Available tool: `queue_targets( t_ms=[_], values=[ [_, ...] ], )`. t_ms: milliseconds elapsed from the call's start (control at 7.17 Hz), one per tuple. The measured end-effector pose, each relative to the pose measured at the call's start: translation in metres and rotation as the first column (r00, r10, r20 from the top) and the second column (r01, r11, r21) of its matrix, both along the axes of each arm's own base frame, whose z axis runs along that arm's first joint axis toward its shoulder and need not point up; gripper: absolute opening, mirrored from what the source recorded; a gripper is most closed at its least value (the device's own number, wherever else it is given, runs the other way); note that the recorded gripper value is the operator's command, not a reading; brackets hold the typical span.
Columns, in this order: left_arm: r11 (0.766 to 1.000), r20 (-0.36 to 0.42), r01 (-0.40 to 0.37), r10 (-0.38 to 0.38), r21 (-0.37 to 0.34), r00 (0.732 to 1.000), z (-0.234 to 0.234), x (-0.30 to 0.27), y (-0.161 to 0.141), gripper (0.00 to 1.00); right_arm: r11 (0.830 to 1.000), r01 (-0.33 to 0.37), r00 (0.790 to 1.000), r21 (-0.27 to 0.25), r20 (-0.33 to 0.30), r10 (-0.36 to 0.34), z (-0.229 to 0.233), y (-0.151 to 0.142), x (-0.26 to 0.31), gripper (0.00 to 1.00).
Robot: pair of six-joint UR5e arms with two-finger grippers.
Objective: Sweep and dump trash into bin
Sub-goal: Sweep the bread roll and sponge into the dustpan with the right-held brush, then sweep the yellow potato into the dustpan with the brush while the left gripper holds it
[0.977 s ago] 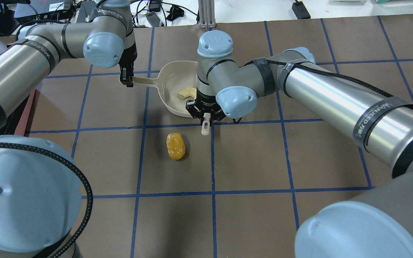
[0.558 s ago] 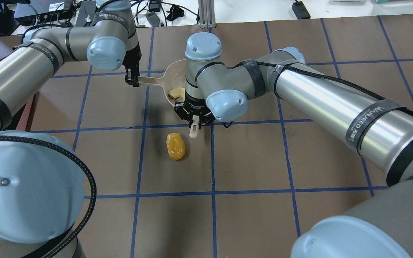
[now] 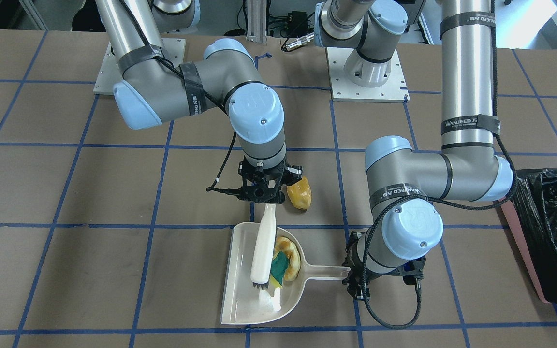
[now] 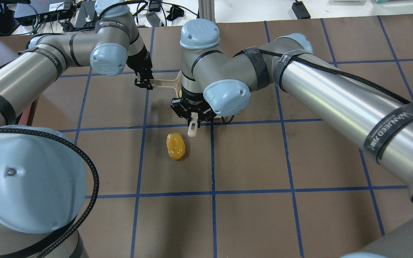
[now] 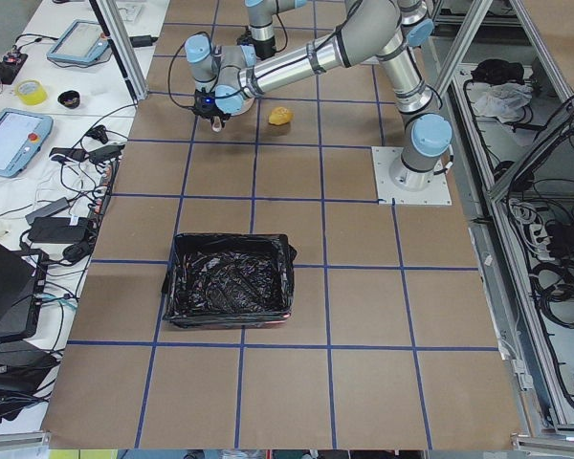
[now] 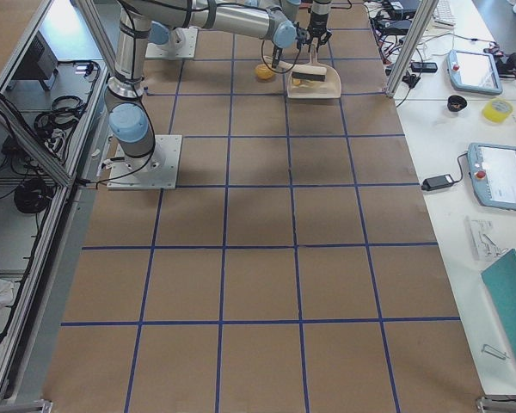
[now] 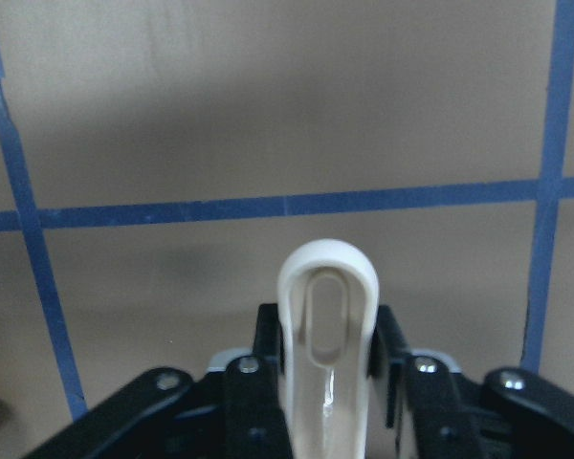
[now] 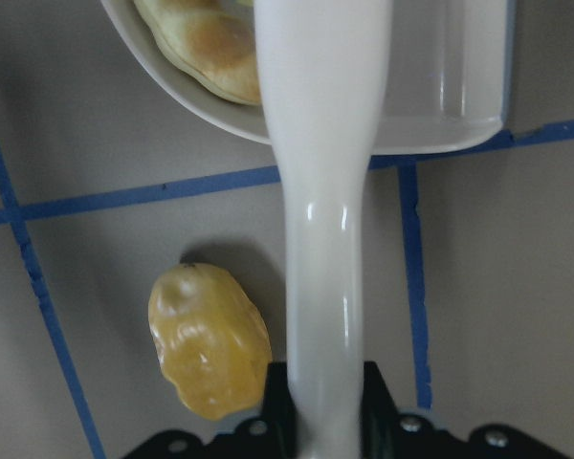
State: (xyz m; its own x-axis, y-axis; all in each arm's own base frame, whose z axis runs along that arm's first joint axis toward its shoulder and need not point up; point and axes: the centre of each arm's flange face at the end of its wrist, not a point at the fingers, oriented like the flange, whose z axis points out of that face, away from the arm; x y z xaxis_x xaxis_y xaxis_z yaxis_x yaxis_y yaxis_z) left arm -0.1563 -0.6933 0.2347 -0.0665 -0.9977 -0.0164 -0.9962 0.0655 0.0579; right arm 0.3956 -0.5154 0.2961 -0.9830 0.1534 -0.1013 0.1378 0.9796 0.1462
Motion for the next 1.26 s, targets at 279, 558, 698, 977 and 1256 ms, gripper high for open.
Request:
queue_targets(
  t_ms=[279,558,698,977,1256],
  values=[
    [1.0,-0.004,0.004,-0.004,-0.009,1.0,0.007,0.003,-0.001,0.0,1.0,-0.005,0.999,0.001,-0.048,0.005,0.02,0.009,-0.012,0.0],
    [1.0,-0.002,0.01,-0.011,-0.015,1.0,0.019,0.011,-0.001,0.0,1.0,0.002,0.995,0.004,-0.101,-0.001,0.026,0.009,-0.028,0.0],
    [1.0,-0.001,0.013,-0.013,-0.013,1.0,0.023,0.016,-0.001,0.0,1.0,0.001,0.993,0.006,-0.115,0.0,0.031,0.01,-0.033,0.0],
    [1.0,0.002,-0.003,0.003,0.009,1.0,0.056,0.043,0.003,0.0,1.0,0.0,0.992,0.031,-0.126,0.004,0.03,0.02,-0.036,0.0],
    [0.999,0.022,-0.006,0.005,0.037,1.0,0.1,0.081,0.017,0.0,0.998,0.004,0.991,0.055,-0.133,0.003,0.031,0.035,-0.042,0.0]
  ],
)
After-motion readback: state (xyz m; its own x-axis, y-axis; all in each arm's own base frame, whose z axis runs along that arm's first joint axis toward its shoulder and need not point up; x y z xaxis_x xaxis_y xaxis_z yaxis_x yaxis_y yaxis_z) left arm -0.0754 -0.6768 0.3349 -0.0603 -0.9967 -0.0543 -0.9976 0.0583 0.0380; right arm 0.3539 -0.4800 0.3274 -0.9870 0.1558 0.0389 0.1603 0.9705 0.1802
